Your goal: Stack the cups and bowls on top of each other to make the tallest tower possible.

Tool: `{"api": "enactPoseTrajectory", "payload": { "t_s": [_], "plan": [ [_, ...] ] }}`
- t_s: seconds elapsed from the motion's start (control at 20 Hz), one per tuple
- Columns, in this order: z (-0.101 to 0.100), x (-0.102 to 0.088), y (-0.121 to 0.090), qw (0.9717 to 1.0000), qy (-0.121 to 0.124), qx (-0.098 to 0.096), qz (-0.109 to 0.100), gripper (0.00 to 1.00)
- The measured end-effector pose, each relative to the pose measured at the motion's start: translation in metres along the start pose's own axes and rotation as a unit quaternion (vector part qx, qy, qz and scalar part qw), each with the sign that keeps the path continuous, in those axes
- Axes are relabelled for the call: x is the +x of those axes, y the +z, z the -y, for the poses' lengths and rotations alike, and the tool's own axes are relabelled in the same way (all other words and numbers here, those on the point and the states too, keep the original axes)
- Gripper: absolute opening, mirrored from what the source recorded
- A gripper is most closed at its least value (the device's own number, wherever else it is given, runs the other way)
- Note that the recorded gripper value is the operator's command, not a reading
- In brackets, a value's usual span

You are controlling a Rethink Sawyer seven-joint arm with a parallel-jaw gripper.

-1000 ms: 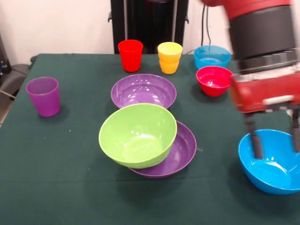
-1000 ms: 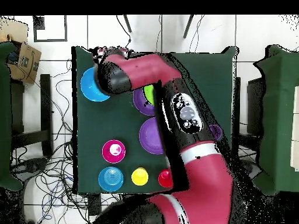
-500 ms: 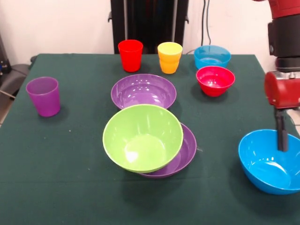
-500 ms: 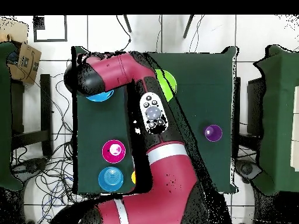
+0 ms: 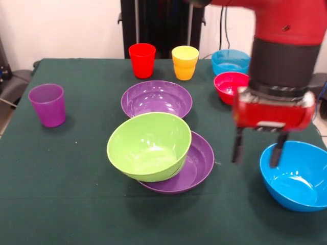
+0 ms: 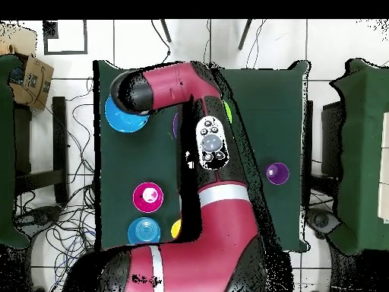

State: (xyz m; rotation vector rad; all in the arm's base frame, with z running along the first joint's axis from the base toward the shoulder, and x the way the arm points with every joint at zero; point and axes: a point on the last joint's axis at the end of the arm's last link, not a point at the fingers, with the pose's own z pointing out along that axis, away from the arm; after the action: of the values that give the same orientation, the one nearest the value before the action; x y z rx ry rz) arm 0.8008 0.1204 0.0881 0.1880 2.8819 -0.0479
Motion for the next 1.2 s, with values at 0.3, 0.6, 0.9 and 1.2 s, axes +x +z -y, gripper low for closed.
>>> {"api": "enactPoseTrajectory", "payload": {
  "t_s": [0.3,0.6,0.9,1.2],
  "plan": [
    [0.033,-0.007,0.033,0.9990,0.017,0.036,-0.019,1.00],
    [0.059,-0.011,0.061,0.9965,0.034,0.062,-0.044,1.00],
    [0.050,0.003,0.090,0.9957,0.039,0.056,-0.062,1.00],
    [0.019,0.032,0.113,0.9954,0.015,0.056,-0.076,1.00]
  ]
}}
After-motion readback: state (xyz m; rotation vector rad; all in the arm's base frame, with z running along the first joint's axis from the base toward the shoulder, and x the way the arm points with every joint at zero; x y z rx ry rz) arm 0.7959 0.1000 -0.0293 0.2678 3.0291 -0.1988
